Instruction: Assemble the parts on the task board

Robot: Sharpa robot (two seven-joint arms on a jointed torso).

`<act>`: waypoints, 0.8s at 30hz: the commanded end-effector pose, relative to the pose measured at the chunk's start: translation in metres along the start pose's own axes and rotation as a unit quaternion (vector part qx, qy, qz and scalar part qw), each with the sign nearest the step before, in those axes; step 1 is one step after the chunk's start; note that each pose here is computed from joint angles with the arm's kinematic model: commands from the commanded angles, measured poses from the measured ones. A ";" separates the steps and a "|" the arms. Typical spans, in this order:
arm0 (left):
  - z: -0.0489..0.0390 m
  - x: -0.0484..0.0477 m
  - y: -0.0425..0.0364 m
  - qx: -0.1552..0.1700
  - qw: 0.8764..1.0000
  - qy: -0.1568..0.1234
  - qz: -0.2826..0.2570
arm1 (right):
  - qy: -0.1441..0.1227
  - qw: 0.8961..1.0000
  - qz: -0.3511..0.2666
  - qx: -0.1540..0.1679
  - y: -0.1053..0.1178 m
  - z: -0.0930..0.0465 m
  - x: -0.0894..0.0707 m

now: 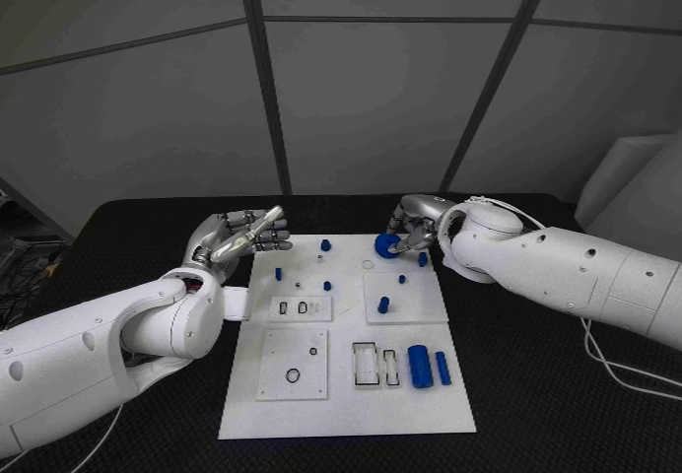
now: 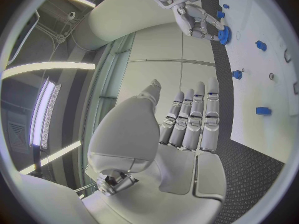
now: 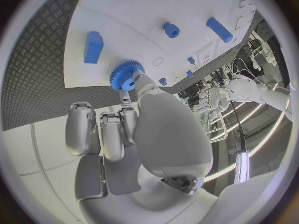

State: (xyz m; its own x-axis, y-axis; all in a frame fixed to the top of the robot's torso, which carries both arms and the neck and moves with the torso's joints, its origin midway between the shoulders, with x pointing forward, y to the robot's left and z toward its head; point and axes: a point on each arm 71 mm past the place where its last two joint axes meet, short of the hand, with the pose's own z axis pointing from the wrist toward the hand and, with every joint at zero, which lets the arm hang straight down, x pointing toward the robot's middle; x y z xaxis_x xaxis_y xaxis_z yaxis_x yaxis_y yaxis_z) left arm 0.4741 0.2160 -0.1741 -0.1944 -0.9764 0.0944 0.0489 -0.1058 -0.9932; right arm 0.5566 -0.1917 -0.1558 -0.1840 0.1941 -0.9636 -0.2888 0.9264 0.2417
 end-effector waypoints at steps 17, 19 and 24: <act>0.0010 -0.0012 -0.0011 0.002 1.000 0.004 -0.001 | -0.072 0.993 -0.009 -0.095 0.081 -0.006 -0.003; 0.0011 -0.0016 -0.0010 0.003 1.000 0.004 0.000 | -0.069 0.992 -0.010 -0.102 0.091 -0.003 0.001; 0.0014 -0.0020 -0.0010 0.003 1.000 0.003 0.000 | -0.058 0.992 -0.013 -0.114 0.109 0.004 0.011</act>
State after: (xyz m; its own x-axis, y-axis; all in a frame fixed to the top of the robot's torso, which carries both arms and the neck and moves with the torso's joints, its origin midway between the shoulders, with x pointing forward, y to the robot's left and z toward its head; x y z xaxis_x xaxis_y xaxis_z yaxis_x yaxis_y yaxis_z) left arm 0.4756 0.2189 -0.1750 -0.1876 -0.9780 0.0914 0.0469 -0.1019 -0.9937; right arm 0.5259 -0.0889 -0.1414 -0.0918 0.2251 -0.9700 -0.4997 0.8322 0.2404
